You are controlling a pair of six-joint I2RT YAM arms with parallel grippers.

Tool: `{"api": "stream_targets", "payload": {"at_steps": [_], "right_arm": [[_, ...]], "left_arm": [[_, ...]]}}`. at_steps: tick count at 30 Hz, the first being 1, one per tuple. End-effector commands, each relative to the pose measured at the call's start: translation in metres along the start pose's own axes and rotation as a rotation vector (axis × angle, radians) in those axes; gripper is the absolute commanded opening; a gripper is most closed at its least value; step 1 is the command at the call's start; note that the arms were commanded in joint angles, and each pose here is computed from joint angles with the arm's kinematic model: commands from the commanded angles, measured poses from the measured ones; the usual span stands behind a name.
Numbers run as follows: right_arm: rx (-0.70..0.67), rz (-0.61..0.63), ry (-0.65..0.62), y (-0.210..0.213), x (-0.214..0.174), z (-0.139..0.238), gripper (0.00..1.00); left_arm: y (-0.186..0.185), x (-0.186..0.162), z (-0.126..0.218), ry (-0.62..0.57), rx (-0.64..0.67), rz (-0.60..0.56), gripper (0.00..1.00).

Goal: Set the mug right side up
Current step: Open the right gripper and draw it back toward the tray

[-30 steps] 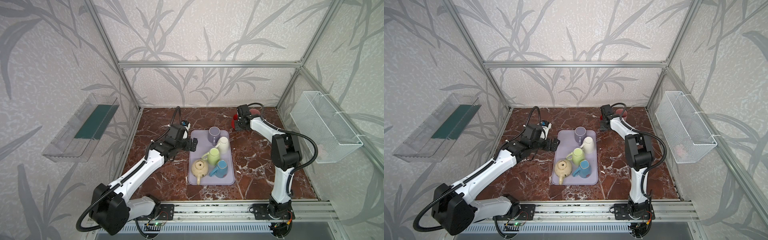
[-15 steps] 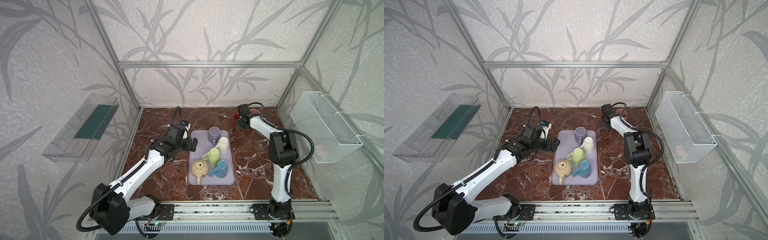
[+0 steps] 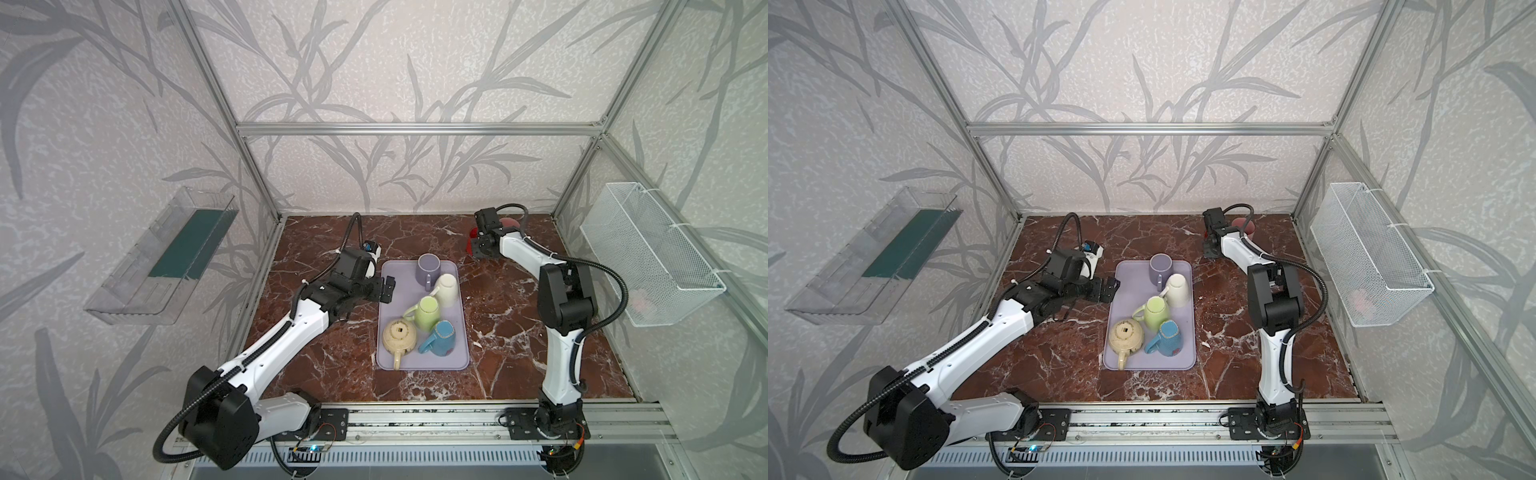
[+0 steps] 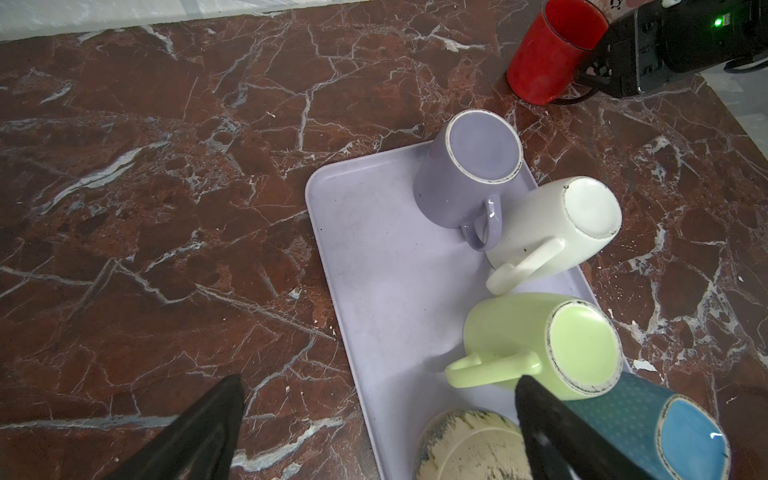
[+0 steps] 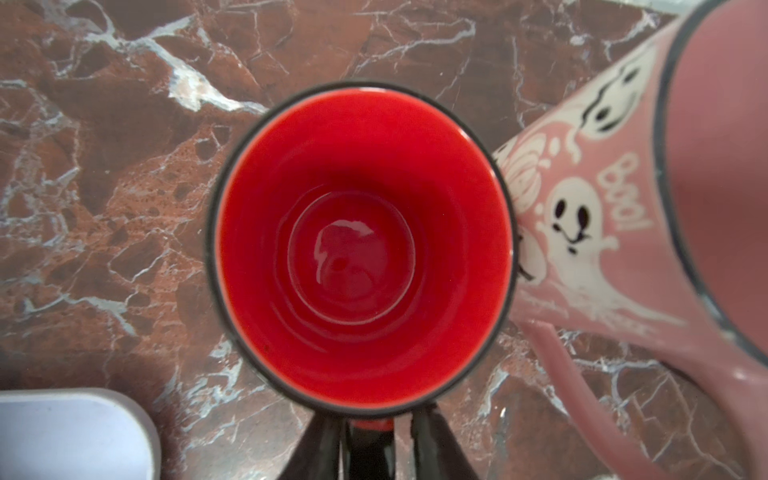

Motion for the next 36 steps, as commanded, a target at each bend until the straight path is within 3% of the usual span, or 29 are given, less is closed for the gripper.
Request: {"api": "stream_targets", "payload": {"at_steps": [1, 12, 19, 26, 29, 36], "right_arm": [[-0.004, -0.022, -0.044, -0.006, 0.010, 0.013, 0.38], [0.057, -0.046, -0.134, -0.014, 0.017, 0.072, 0.48], [0.223, -0.083, -0.234, 0.000, -0.001, 0.131, 0.50], [0.470, -0.124, -0.318, 0.051, -0.052, 0.167, 0.52], [0.568, -0.141, -0.364, 0.069, -0.073, 0.178, 0.52], [0.635, -0.169, -0.374, 0.084, -0.121, 0.182, 0.52]], "left_arm": [[0.000, -0.001, 0.004, -0.009, -0.010, -0.013, 0.99], [-0.007, 0.002, 0.012, 0.001, -0.050, -0.014, 0.94], [-0.006, 0.007, 0.014, 0.017, 0.001, -0.016, 0.91], [-0.012, 0.021, 0.007, 0.054, 0.046, -0.027, 0.87], [-0.018, 0.026, -0.004, 0.070, 0.055, -0.024, 0.81], [-0.032, 0.028, -0.035, 0.120, 0.085, -0.019, 0.71]]}}
Point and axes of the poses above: each gripper's point midway between its finger pads, its own z axis back along the fingers, its own y axis along the line the jaws close on, x = y × z, the point moved 5 cm from there along z, back along the fingers, and after that the axes turned 8 degrees about z, right-handed, at the moved point
